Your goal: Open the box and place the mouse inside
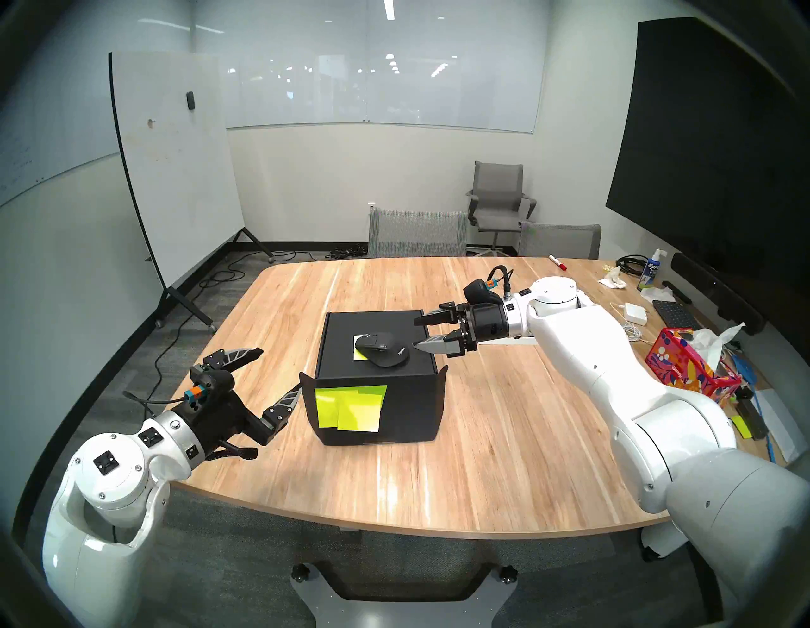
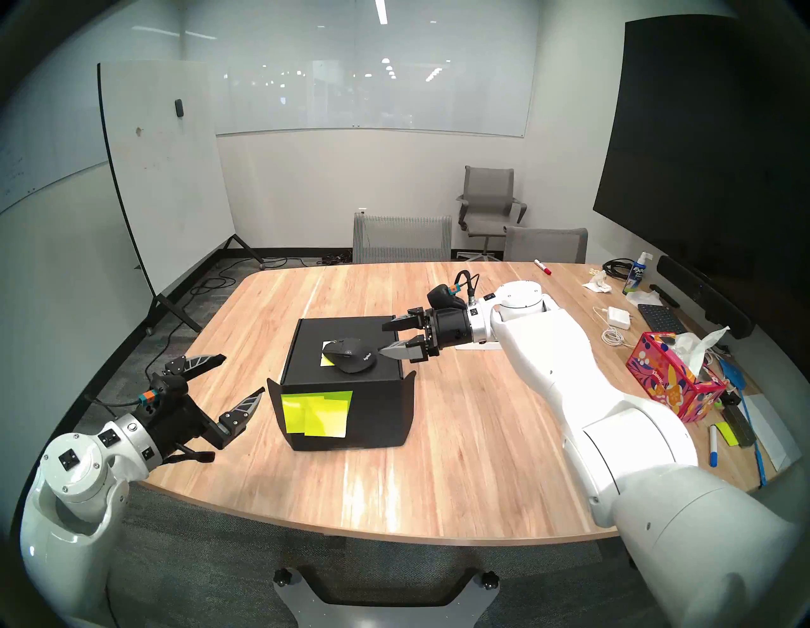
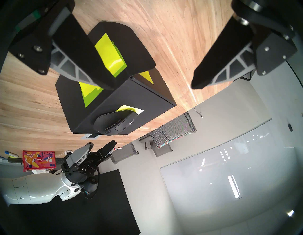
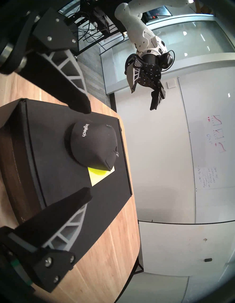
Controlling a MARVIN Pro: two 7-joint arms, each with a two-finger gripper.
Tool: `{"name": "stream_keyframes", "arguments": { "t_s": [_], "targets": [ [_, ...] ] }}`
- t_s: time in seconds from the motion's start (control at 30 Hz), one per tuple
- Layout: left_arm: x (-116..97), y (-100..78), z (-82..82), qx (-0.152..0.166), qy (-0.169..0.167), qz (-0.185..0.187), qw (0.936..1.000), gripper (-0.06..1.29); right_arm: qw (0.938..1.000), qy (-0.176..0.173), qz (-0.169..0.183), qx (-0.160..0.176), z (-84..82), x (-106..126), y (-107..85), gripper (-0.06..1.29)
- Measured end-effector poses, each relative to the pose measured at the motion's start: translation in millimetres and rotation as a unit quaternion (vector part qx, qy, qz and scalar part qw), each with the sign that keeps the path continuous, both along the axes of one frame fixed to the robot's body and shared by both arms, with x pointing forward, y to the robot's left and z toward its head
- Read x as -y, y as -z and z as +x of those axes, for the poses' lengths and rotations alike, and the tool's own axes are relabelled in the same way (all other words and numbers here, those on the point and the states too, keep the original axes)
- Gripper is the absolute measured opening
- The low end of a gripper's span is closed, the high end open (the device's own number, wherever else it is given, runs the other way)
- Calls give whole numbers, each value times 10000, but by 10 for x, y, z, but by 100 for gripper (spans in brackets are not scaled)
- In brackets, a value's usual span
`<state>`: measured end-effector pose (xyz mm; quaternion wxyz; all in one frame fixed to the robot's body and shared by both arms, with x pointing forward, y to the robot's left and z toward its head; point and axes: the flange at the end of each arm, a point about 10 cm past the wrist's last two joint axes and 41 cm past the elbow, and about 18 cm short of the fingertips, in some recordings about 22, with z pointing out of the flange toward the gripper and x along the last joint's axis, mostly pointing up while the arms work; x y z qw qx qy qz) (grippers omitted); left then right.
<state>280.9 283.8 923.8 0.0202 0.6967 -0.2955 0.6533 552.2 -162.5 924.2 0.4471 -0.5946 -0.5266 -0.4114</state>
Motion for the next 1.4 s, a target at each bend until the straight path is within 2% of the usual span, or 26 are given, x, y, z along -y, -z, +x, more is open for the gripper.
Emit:
{"name": "stream_keyframes", "arguments": {
  "t_s": [0.7,1.07,1.4],
  "targets": [
    [0,0,0,0,0,0,10000,127,9997,-221,49,87,65,-216,17,123],
    [0,0,0,0,0,0,10000,127,9989,-444,103,114,24,-363,2,123],
    [0,0,0,0,1,0,10000,127,9985,-523,133,76,-10,-367,35,123]
  ]
}}
